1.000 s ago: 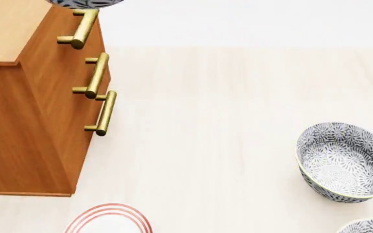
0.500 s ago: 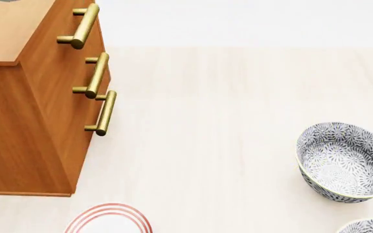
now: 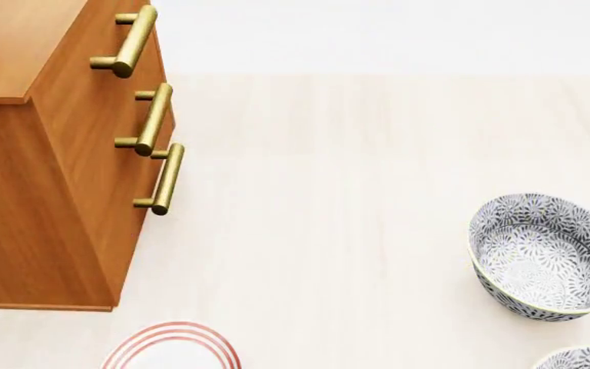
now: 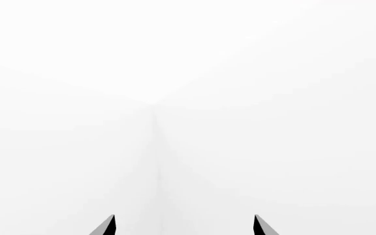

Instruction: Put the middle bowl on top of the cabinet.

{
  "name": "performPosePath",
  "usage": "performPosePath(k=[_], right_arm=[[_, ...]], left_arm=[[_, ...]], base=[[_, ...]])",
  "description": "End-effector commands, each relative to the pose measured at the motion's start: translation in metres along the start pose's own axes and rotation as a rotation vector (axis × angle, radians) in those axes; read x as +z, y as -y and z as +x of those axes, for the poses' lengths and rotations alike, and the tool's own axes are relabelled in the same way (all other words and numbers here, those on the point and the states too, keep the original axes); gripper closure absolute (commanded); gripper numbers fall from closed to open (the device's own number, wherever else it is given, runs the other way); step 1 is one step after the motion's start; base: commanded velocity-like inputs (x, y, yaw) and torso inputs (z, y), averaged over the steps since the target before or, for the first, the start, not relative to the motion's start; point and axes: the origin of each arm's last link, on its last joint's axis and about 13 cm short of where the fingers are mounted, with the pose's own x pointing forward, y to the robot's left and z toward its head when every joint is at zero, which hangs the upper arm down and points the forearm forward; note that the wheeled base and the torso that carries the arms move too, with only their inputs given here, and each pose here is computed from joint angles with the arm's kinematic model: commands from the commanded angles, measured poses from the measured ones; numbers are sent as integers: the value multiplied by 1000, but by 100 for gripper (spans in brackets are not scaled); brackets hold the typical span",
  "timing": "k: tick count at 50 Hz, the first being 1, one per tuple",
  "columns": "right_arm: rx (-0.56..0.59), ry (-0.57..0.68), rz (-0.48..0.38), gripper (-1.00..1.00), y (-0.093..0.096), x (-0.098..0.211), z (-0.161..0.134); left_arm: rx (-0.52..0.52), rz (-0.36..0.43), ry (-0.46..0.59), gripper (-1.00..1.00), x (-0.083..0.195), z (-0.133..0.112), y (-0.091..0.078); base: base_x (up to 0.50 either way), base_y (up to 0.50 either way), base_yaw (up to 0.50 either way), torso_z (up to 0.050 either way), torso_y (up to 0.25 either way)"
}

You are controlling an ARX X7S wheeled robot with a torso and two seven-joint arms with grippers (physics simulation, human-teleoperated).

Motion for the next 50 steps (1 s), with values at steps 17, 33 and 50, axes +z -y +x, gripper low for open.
performPosePath(k=[17,33,50], right_arm=[[-2,3,-4,-100,3,2,0],[6,3,-2,-100,0,0,0],[11,5,3,-100,-1,0,0]], left_arm=[[153,49,41,100,-18,45,-9],[187,85,62,100,-23,52,-10],[139,50,212,-100,5,22,-14]], base=[[0,0,0,0,1],[0,0,0,0,0],[0,0,0,0,0]])
